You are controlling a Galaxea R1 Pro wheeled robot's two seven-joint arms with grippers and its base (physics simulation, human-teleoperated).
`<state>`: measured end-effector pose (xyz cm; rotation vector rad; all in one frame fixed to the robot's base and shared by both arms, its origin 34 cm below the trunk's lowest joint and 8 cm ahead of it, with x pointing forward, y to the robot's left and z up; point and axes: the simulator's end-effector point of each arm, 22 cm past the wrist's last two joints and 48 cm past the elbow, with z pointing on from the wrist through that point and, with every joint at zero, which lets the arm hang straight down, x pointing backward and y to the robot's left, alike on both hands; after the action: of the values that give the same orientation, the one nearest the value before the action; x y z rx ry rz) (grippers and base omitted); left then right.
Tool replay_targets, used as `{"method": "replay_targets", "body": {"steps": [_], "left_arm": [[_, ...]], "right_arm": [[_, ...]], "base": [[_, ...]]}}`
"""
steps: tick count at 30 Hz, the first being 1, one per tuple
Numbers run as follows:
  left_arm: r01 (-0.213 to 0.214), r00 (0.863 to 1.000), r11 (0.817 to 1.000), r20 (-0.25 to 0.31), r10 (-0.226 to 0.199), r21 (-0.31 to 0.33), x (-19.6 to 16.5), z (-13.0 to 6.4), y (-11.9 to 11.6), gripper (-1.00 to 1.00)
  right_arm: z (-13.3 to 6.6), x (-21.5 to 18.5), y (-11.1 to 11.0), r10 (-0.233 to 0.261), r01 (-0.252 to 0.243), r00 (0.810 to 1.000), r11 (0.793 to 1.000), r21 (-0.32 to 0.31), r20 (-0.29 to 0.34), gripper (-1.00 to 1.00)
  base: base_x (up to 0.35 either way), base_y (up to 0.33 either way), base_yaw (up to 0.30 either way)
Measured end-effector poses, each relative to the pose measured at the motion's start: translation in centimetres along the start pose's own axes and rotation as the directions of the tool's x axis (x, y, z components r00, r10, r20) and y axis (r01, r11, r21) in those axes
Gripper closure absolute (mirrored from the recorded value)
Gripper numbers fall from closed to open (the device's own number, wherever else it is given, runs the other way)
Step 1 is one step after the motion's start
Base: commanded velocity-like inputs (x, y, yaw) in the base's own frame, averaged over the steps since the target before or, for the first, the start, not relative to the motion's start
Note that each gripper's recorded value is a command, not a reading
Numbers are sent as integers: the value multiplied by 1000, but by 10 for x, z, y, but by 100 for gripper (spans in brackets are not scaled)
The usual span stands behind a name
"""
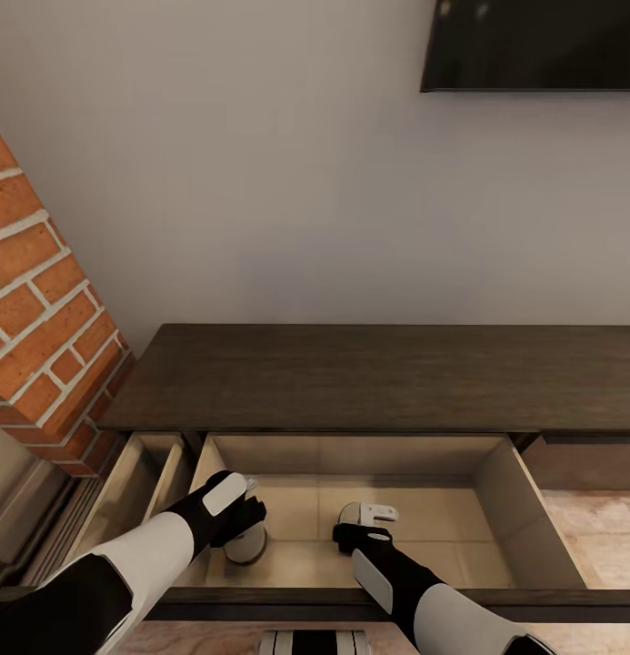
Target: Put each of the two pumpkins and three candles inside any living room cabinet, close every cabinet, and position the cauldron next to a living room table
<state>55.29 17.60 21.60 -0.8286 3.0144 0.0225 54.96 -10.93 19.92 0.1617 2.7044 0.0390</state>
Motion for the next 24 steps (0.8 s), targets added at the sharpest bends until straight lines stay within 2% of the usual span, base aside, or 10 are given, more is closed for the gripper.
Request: {"method": "replay_targets", "body": {"steps": [17, 18, 24], "left_arm": [[-4, 1000, 1000, -5, 4, 3, 2, 0, -2, 100], [-6, 1000, 1000, -7, 6, 2, 2, 0, -1, -100], [-6, 1000, 1000, -8, 6, -3, 2, 0, 1, -100]], "right_arm": [[0, 0, 0, 7, -7, 1000, 1000, 0, -2, -100], [0, 0, 0, 7, -7, 1000, 1000, 0, -2, -100], [0, 0, 0, 6, -6, 1000, 1000, 1, -2, -100]], "base": [[0, 0, 0], [0, 0, 0], [0, 0, 0]]}}
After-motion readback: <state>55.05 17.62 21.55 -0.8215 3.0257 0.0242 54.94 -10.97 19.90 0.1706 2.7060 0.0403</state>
